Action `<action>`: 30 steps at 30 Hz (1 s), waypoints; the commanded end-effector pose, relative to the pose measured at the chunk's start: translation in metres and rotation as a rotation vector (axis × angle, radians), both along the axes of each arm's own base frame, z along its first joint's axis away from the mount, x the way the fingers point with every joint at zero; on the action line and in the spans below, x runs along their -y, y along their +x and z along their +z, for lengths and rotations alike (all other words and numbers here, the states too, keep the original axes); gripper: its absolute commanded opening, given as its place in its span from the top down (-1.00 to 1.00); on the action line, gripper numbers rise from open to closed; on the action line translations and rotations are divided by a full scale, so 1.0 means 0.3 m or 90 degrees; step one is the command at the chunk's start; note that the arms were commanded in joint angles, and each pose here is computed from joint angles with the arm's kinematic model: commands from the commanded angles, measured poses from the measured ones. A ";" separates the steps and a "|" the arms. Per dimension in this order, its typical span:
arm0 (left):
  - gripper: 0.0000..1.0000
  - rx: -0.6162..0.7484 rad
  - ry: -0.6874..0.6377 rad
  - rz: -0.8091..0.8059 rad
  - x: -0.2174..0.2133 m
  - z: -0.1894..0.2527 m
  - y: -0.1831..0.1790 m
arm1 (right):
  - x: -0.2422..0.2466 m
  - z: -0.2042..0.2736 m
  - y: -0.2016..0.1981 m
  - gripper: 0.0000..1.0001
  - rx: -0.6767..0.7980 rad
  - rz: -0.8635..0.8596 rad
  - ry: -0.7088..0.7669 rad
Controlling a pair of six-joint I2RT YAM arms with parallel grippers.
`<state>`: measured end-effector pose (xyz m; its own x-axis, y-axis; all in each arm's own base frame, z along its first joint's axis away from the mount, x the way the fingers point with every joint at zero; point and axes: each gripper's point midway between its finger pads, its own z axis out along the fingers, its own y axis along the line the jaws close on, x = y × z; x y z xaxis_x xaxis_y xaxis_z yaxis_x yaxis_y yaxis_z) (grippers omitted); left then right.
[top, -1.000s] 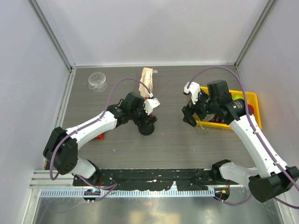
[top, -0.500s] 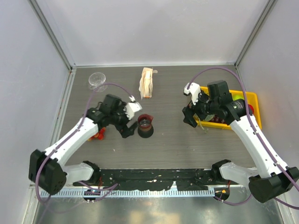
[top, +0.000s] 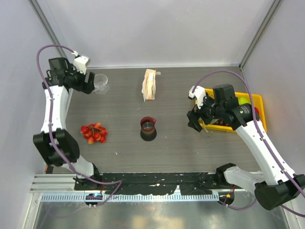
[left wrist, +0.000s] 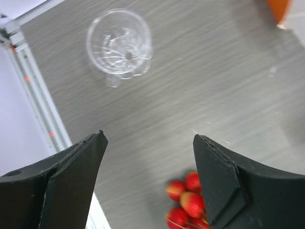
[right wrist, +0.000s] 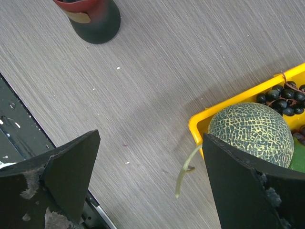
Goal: Place the coffee filter in the dripper
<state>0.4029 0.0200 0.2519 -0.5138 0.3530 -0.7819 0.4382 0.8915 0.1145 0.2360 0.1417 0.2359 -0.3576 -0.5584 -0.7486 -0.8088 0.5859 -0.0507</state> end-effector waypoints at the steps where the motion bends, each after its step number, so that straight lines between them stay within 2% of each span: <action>1: -0.65 -0.043 0.010 0.000 -0.126 -0.093 0.105 | 0.008 0.013 -0.007 -0.91 0.014 -0.003 0.002; 7: -0.60 -0.063 0.056 -0.032 -0.192 -0.233 0.213 | 0.008 -0.002 -0.007 -0.91 0.005 -0.002 0.000; 18: -0.53 -0.067 0.037 -0.068 -0.213 -0.377 0.402 | 0.011 -0.033 0.010 -0.91 -0.014 -0.009 -0.015; 27: -0.50 -0.095 0.030 -0.069 -0.226 -0.466 0.457 | 0.014 -0.056 0.026 -0.91 -0.030 -0.015 -0.024; 30: -0.43 -0.108 0.033 -0.069 -0.227 -0.481 0.469 | 0.015 -0.061 0.026 -0.91 -0.033 -0.016 -0.024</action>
